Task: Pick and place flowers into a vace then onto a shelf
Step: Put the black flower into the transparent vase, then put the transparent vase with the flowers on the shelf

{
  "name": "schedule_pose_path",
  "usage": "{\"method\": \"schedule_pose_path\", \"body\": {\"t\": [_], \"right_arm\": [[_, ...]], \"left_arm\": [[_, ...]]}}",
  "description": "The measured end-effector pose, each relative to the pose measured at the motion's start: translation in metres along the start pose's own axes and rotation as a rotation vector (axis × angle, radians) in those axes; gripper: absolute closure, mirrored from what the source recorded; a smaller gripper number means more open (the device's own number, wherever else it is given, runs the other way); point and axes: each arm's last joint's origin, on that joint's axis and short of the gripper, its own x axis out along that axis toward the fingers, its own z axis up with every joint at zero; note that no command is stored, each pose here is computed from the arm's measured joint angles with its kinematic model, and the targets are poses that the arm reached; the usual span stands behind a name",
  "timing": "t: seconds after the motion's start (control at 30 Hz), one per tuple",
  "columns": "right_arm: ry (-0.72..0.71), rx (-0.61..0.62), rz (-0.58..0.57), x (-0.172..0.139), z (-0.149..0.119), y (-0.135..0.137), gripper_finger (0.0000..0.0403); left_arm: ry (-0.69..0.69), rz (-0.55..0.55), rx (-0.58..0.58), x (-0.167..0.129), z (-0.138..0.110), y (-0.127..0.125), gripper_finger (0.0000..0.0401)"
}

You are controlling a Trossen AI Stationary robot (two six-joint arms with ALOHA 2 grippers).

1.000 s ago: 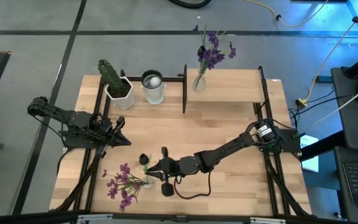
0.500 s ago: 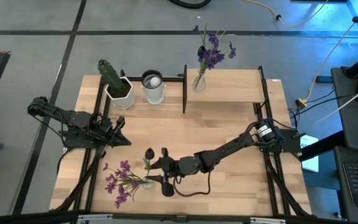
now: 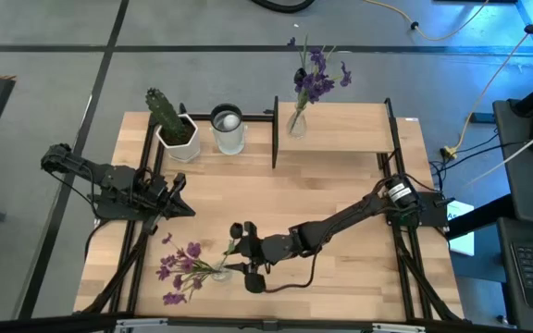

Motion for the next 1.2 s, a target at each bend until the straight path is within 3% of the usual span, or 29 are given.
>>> {"method": "schedule_pose_path", "body": {"t": [0.37, 0.57, 0.97, 1.2], "right_arm": [[0.192, 0.136, 0.073, -0.006, -0.010, 0.003, 0.0228], [0.207, 0.071, 0.091, -0.008, -0.014, 0.011, 0.0228], [0.167, 0.214, 0.102, -0.008, -0.010, 0.015, 0.0228], [0.183, 0.144, 0.056, -0.007, -0.015, 0.013, 0.0228]], "left_arm": [[0.000, -0.001, 0.000, 0.000, 0.000, 0.000, 0.0397], [0.000, -0.001, 0.000, 0.000, 0.000, 0.000, 0.0397], [0.000, 0.000, 0.000, 0.000, 0.000, 0.000, 0.0397], [0.001, 0.000, 0.000, 0.000, 0.000, 0.000, 0.0397]]}}
